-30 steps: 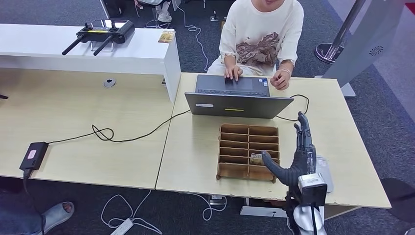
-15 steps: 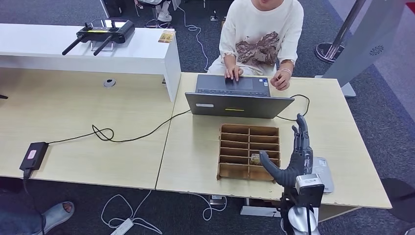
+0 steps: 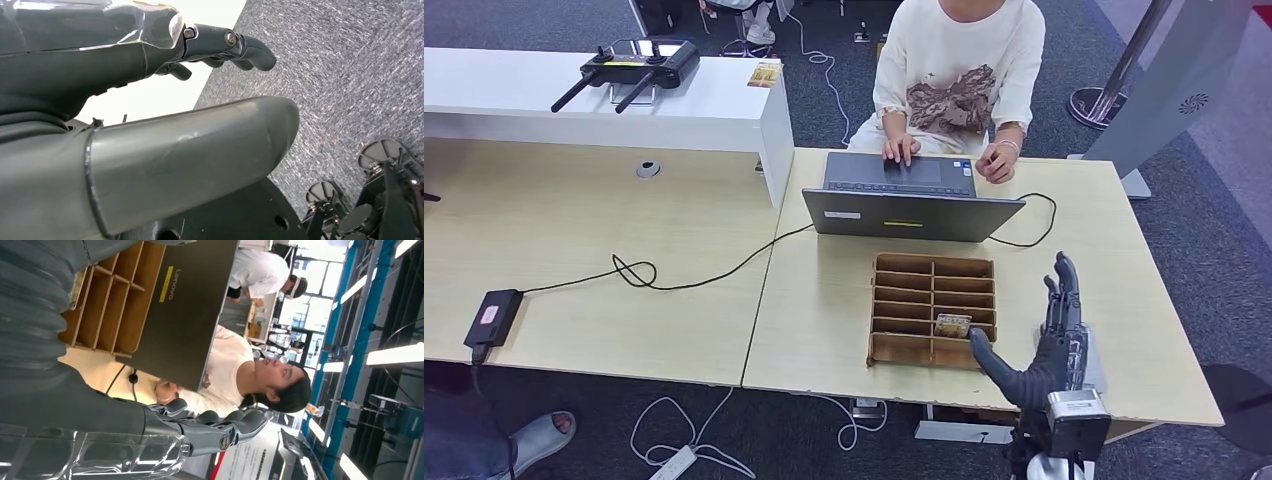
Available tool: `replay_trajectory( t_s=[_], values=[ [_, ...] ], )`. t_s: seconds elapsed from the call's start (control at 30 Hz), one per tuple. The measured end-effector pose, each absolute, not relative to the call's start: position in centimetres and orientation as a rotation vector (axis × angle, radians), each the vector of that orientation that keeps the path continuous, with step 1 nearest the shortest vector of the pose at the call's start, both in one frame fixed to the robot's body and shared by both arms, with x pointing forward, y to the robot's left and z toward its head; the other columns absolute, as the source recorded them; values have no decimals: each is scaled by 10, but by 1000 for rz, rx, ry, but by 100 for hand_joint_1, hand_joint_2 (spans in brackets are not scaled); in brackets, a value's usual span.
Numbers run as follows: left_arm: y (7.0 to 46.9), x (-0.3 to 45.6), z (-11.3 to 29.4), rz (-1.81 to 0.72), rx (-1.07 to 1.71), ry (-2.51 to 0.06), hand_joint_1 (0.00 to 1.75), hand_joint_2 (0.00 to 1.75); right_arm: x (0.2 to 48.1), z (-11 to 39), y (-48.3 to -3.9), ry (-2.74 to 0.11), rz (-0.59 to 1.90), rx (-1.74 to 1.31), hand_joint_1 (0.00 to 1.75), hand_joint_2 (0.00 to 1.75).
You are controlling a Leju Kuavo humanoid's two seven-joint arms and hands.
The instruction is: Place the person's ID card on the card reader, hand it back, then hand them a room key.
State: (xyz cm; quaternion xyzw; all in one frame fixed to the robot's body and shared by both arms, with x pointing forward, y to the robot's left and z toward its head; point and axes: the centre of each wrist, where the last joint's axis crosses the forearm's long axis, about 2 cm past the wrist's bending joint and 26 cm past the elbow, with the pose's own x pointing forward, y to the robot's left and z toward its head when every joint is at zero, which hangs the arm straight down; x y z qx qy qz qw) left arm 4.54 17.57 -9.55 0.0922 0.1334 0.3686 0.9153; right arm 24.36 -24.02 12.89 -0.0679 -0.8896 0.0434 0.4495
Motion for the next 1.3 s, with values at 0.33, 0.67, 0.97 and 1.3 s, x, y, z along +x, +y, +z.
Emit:
replay_trajectory(
  t_s=[0.33,0.67,0.97,1.3],
  values=[
    [181,43,-98,835,141,218,0,0,225,128,-253,-2070,431,-583,0,175],
    [185,40,-99,858,124,216,0,0,223,128,-258,-1855,764,-935,0,175],
    [188,38,-100,881,113,212,0,0,224,128,-264,-1758,869,-1025,0,175],
    [189,37,-100,899,116,208,0,0,228,129,-275,-1659,973,-1080,0,175]
  ],
)
